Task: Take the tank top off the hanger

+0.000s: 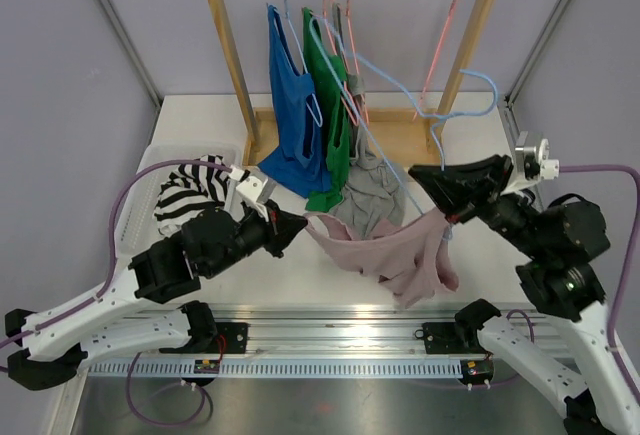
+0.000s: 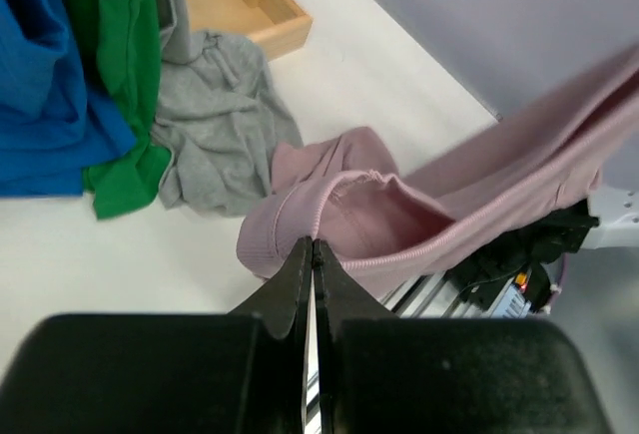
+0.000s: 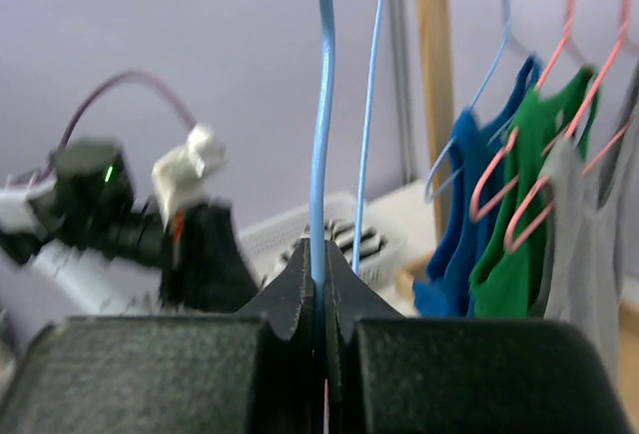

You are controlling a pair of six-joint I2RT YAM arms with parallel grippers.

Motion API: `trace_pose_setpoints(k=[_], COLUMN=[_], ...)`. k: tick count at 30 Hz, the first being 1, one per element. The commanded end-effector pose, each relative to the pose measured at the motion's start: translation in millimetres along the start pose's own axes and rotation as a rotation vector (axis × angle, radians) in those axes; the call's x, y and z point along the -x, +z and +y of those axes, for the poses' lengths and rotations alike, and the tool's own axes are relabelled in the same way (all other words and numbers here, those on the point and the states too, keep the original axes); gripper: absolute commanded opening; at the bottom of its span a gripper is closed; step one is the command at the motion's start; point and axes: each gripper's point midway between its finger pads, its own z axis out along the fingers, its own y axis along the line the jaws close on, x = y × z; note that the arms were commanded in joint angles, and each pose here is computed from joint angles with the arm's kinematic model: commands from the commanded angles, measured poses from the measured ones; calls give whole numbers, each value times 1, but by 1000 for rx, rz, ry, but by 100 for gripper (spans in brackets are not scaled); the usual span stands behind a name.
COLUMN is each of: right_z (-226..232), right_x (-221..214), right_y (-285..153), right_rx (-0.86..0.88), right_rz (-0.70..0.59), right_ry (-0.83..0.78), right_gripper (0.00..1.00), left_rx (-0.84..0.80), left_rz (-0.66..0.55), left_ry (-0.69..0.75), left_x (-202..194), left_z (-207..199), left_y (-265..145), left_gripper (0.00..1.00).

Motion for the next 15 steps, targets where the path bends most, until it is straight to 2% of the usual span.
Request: trace_pose_setpoints(k=[1,2,4,6,7,8,9,11,15], right_z=[-3,-18,-34,-60,-65,-53,-68,-76,-84], right_x=[109,114,113,111,108,127,102,95,89], right_y=[11,15,18,6,0,-16,-17,-19,-19], right_rx=[-15,-83,-167,-309,-326,-287,-318,-346,-391], right_rz=[-513,-540,-523,-576,-612,-757,-763,-780,-746], right_ry=[-81,-93,-132,-124,-124,-142,-121,-141,-179], right_gripper=[0,0,0,0,0,0,0,0,0], left_rx=[28,116,183,263,256,193,158,95,170], left_rz=[93,85,98,115,124,127,144,128,155], left_ry=[-5,-17,-38,-39,-29,-32,-24,-44,-72], left_x=[-27,-29,-34,-41,-44,-45,-54,-54,-68], left_z=[9,25,37,52,52,41,38,27,42], left_y=[-5,-6,-8,-12,-12,-10,-8,-7,-10], left_gripper=[0,0,0,0,0,0,0,0,0])
